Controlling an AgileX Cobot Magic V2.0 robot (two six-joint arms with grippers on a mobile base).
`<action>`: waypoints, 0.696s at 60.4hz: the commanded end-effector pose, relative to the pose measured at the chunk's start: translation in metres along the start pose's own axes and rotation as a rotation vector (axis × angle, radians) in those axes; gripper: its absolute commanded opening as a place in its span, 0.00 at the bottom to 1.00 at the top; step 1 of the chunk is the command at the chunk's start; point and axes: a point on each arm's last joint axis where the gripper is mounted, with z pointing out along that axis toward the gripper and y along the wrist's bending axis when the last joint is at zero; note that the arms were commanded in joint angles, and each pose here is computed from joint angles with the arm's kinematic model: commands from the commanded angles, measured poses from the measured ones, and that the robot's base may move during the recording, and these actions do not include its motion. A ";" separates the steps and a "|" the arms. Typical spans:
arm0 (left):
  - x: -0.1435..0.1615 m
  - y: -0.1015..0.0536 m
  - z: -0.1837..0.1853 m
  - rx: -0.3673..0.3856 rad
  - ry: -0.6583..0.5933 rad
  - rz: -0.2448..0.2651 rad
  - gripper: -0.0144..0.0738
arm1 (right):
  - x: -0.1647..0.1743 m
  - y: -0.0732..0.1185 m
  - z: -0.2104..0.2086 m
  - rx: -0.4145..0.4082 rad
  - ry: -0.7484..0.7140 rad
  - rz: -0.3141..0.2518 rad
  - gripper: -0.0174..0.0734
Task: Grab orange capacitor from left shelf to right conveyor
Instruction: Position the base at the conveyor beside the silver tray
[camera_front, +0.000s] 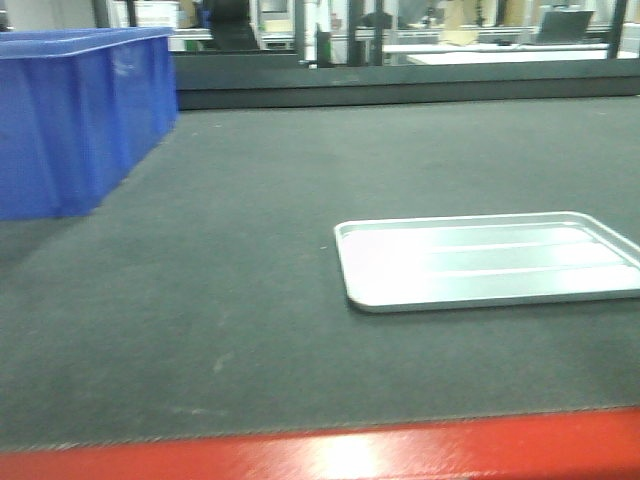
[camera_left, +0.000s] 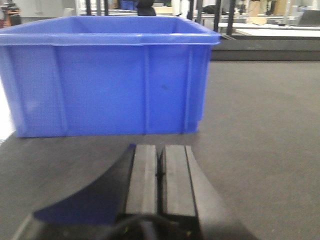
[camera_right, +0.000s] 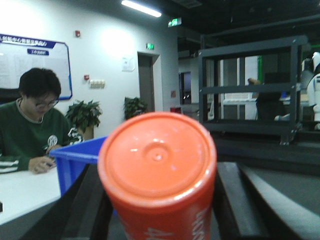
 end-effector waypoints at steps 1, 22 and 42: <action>-0.001 0.000 0.000 0.002 -0.073 -0.003 0.02 | -0.023 0.004 -0.006 -0.029 -0.184 -0.025 0.25; -0.001 0.000 0.000 0.002 -0.073 -0.003 0.02 | -0.033 0.006 -0.007 -0.052 -0.295 -0.025 0.25; -0.001 0.000 0.000 0.002 -0.073 -0.003 0.02 | -0.008 0.004 0.047 -0.027 -0.034 -0.026 0.25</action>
